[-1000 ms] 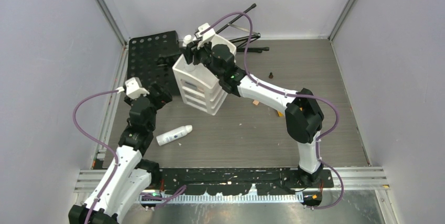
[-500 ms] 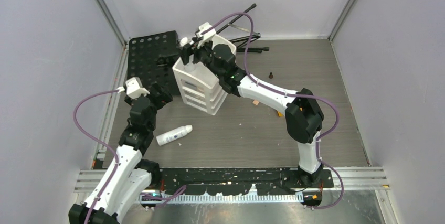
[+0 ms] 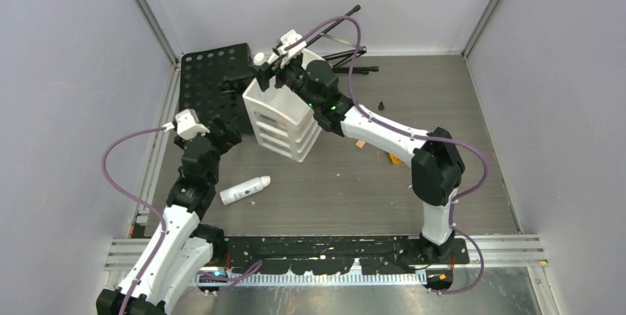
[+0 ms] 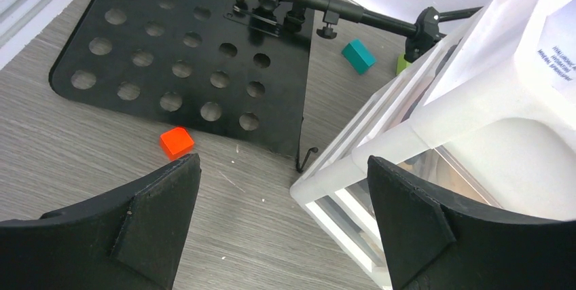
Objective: Organize the makeup
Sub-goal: Place the makeup in the storage box, then move the makeup to the center of the board.
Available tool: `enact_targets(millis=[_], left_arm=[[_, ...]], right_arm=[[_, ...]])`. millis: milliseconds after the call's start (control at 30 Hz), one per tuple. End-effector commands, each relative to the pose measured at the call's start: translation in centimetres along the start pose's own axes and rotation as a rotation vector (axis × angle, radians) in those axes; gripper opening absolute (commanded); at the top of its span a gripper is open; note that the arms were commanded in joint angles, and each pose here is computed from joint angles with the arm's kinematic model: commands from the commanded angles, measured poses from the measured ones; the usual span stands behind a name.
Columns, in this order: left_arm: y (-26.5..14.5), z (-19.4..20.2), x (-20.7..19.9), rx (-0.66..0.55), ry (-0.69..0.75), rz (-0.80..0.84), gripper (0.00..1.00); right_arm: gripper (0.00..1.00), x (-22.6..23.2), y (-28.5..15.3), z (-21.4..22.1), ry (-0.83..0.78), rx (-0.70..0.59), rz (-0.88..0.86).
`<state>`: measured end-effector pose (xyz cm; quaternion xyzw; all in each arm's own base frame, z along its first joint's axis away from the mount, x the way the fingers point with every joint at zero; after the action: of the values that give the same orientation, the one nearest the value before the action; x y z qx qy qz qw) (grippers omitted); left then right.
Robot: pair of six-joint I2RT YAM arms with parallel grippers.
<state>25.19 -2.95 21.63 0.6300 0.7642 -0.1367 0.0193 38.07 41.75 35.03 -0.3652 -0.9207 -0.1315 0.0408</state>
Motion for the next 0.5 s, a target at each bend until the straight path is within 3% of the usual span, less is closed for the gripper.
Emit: enact_targets(millis=[0,133,333,467], left_arm=[[-0.4,-1.5,0.3,-0.07,-0.025,-0.023,0.95],[-0.5,-1.5,0.5,-0.075,-0.024,-0.038,0.95],[-0.9,-1.7,1.6,-0.072,-0.023,-0.113,0.94],[-0.8,-1.5,1.6,-0.078,-0.037,-0.111,0.95]], right_arm=[[0.84,2.0,-2.8,-9.7,-0.055,-0.199,-0.068],[0.82,3.2,-5.8,-11.5,-0.139,-0.184,-0.16],[0.82,6.2,-15.2,-6.9,-0.441,0.201,-0.558],[0.85,7.8,-20.0,-3.4,-0.464,0.355,-0.675]])
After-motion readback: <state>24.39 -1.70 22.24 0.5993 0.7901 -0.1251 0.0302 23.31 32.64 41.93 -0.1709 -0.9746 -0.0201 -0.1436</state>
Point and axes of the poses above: each gripper's point midway between its finger pads, its own y axis out along the fingers, its own x axis along the line the jaws close on, z = x × y, the point moved 5 cm from there along -y, back along the fingers, and after that the axes turned 12 degrees about y, right-handed, at the moved point
